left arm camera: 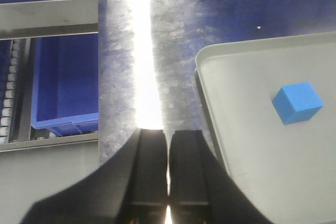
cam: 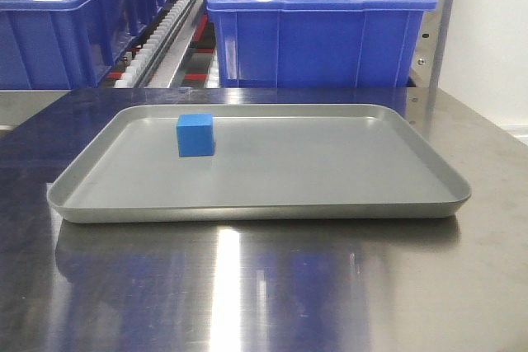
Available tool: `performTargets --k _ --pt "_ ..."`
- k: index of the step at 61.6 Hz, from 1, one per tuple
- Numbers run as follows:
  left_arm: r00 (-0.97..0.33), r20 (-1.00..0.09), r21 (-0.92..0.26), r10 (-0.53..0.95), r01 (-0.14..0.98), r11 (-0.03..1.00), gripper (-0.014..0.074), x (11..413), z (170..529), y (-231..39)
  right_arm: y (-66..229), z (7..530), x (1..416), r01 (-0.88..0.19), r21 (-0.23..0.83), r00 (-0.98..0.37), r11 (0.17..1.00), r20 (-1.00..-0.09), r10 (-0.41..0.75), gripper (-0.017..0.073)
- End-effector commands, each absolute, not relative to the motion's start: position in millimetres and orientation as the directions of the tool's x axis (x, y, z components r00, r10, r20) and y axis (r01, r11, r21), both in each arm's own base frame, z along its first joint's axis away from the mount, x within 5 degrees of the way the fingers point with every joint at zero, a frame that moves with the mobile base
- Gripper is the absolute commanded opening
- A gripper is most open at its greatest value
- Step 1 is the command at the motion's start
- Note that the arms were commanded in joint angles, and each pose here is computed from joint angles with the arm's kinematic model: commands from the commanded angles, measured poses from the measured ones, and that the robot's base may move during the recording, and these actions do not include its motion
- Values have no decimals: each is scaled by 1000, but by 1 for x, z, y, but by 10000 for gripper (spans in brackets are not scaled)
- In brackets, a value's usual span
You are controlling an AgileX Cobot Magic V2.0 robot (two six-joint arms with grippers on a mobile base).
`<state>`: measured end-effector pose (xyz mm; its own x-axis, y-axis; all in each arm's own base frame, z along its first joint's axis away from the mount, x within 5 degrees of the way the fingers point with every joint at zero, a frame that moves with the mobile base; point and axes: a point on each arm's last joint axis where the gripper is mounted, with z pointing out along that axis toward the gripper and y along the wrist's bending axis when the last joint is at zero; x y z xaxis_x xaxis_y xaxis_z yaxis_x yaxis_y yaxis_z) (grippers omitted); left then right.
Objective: Sort and place red and blue blocks on shelf
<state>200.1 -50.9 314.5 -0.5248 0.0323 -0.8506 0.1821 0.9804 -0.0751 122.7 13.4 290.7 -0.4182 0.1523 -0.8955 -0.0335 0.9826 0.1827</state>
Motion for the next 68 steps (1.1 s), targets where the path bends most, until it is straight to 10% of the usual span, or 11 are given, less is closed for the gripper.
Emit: performTargets --k 1,47,68 --pt "-448 -893 -151 -51 192 970 136 202 334 -55 12 307 125 -45 171 -316 984 -937 148 57" --pt "-663 -748 -186 -43 146 972 156 223 304 -64 12 307 125 -45 171 -316 984 -937 148 57" --pt "-741 -672 -189 -2 169 967 536 265 322 -84 12 307 125 -45 171 -316 984 -937 148 57"
